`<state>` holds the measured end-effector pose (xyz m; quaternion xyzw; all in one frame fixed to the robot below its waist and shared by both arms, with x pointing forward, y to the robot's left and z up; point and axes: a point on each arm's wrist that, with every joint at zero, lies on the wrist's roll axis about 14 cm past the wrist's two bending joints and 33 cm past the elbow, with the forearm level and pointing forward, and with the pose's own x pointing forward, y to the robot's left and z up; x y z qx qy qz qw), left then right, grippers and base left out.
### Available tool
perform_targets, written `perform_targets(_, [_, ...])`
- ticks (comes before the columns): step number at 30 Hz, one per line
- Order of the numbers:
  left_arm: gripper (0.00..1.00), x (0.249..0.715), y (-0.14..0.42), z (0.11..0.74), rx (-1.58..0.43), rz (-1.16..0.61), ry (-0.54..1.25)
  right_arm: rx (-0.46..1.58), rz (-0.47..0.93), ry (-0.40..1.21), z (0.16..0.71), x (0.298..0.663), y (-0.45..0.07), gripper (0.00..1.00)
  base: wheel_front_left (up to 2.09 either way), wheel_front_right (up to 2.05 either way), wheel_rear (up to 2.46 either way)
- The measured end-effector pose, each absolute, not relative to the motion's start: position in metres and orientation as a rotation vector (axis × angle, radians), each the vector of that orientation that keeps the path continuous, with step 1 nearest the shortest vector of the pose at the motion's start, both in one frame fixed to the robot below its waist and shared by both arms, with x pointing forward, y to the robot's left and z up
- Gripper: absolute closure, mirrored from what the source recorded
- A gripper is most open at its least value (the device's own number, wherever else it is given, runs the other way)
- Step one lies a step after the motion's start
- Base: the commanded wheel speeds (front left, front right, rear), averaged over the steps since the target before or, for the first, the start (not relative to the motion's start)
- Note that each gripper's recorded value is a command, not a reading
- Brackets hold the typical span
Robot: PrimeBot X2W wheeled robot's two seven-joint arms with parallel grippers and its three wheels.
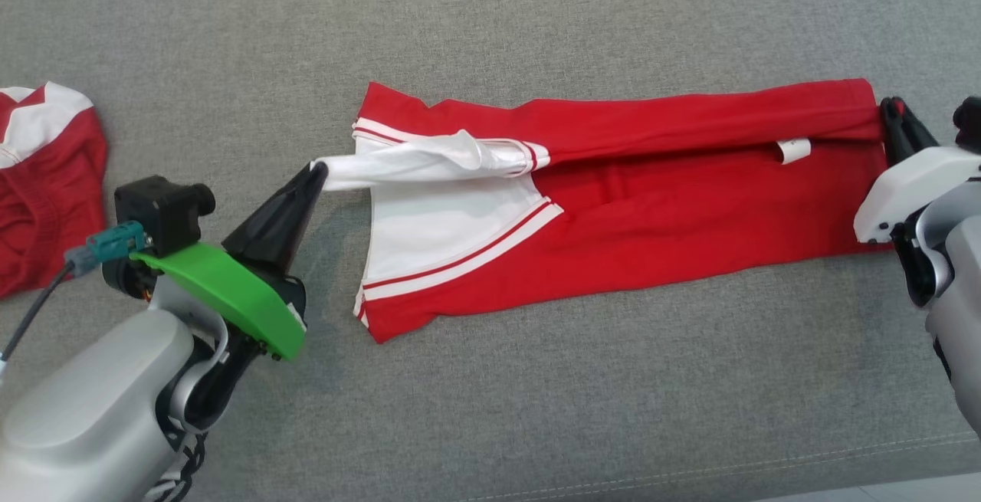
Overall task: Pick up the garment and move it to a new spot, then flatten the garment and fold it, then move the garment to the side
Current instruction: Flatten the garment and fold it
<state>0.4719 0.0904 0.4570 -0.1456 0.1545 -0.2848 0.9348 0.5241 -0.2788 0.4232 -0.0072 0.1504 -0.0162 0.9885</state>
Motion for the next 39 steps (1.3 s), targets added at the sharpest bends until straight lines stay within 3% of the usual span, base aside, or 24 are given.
perform_targets(3, [1.0, 0.463, 0.09, 0.447, -0.327, -0.554, 0.339, -0.005, -0.027, 0.32, 0.415, 0.512, -0.277, 1.0, 0.0, 0.0, 0.0])
perform_targets(4, [1.0, 0.461, 0.089, 0.443, -0.339, -0.543, 0.35, 0.0, -0.029, 0.323, 0.413, 0.509, -0.278, 0.71, 0.0, 0.0, 0.0])
perform_targets(5, [1.0, 0.458, 0.087, 0.439, -0.352, -0.534, 0.361, 0.001, -0.029, 0.323, 0.413, 0.507, -0.278, 0.27, 0.0, 0.0, 0.0])
perform_targets(6, [1.0, 0.454, 0.084, 0.435, -0.361, -0.532, 0.372, 0.006, -0.03, 0.324, 0.412, 0.505, -0.278, 0.0, 0.0, 0.0, 0.0])
perform_targets(7, [0.89, 0.45, 0.082, 0.43, -0.371, -0.526, 0.385, 0.01, -0.03, 0.324, 0.412, 0.503, -0.277, 0.0, 0.0, 0.0, 0.0])
perform_targets(8, [0.68, 0.445, 0.081, 0.424, -0.385, -0.514, 0.402, 0.012, -0.031, 0.323, 0.413, 0.502, -0.277, 0.0, 0.0, 0.0, 0.0])
perform_targets(10, [0.0, 0.437, 0.08, 0.414, -0.389, -0.494, 0.429, 0.014, -0.041, 0.309, 0.417, 0.499, -0.281, 0.0, 0.0, 0.0, 0.0])
perform_targets(16, [0.0, 0.436, 0.083, 0.428, -0.394, -0.422, 0.357, 0.045, -0.114, 0.276, 0.425, 0.476, -0.306, 0.0, 0.0, 0.0, 0.0])
perform_targets(26, [0.0, 0.402, 0.096, 0.47, -0.284, -0.285, 0.132, 0.228, -0.184, 0.205, 0.426, 0.428, -0.296, 0.0, 0.0, 0.0, 0.0])
perform_targets(39, [0.0, 0.365, 0.128, 0.498, -0.139, -0.134, -0.029, 0.353, -0.206, 0.261, 0.413, 0.466, -0.281, 0.0, 0.0, 0.0, 0.0])
